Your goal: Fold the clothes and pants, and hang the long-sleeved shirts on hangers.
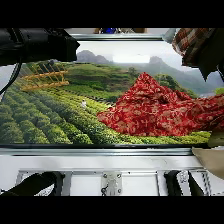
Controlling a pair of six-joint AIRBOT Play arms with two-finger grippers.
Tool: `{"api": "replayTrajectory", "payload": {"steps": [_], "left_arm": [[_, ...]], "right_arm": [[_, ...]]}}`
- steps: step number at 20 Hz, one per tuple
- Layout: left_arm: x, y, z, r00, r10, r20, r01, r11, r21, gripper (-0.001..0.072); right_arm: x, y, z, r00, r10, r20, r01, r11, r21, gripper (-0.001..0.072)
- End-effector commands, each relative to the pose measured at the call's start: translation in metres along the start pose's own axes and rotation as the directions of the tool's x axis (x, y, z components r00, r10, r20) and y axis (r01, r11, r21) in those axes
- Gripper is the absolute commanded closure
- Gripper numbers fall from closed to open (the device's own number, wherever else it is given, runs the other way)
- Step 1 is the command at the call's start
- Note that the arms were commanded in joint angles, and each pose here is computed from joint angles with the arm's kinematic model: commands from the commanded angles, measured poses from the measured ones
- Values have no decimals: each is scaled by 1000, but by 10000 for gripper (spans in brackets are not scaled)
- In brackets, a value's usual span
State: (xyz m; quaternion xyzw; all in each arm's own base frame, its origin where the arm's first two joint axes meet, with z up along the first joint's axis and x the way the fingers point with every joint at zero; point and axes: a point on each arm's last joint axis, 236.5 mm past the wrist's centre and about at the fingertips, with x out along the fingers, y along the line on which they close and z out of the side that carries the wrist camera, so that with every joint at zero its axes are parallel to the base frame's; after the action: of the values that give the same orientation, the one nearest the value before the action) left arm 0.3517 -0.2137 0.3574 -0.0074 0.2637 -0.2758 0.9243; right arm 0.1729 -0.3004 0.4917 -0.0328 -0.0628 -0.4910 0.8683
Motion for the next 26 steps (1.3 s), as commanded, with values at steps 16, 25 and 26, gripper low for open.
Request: {"api": "replayTrajectory", "payload": {"steps": [16,25,26], "left_arm": [[0,-1,0,1000,-2,1,2,1000,12,685],[0,-1,0,1000,-2,1,2,1000,12,685],[0,-1,0,1000,-2,1,2,1000,12,685]], "right_arm": [[-40,-101,-51,881,-349,-319,356,934,-39,696],[-27,-67,17,975,-218,-47,221,972,85,148],[-31,-61,31,980,-199,3,198,975,103,148]]}}
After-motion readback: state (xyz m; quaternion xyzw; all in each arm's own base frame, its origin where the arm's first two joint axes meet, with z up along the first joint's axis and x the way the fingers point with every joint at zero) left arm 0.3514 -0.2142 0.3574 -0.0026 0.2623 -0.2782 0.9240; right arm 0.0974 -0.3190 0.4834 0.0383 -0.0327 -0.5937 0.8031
